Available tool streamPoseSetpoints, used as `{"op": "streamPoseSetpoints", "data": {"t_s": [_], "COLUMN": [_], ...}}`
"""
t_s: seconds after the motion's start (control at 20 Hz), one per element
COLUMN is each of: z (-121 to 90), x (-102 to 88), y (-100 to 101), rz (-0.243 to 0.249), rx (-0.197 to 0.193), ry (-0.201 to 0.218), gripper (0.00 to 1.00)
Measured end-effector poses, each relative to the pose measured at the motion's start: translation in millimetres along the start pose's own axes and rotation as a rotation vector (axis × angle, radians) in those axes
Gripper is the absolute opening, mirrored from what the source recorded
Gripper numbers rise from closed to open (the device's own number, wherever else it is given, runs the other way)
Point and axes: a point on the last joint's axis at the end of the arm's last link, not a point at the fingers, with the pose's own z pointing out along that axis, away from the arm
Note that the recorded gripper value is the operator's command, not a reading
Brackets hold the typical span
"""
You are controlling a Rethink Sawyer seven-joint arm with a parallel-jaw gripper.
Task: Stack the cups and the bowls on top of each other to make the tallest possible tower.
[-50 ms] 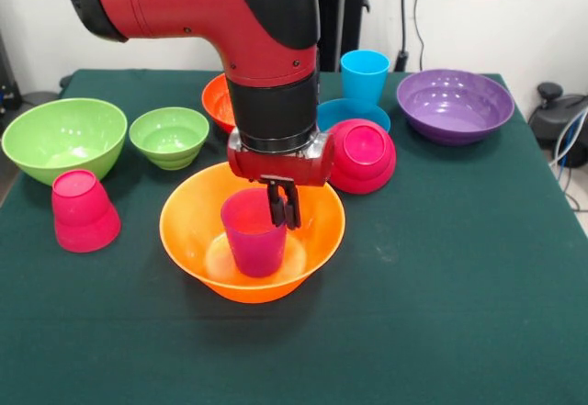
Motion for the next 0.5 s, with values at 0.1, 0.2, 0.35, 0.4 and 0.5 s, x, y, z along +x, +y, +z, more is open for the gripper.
{"op": "streamPoseSetpoints", "data": {"t_s": [0.1,0.2,0.35,0.4,0.5], "z": [-1,-4,-23,-29,-46], "x": [1.2,2.8,5.0,5.2,3.4], "y": [0,1,4,5,5], "rz": [-0.002,-0.004,-0.018,-0.021,-0.027], "rx": [0.0,0.001,0.017,0.024,0.044], "ry": [0.0,0.0,0.003,0.006,0.017], "gripper": [0.0,0.0,0.0,0.0,1.0]}}
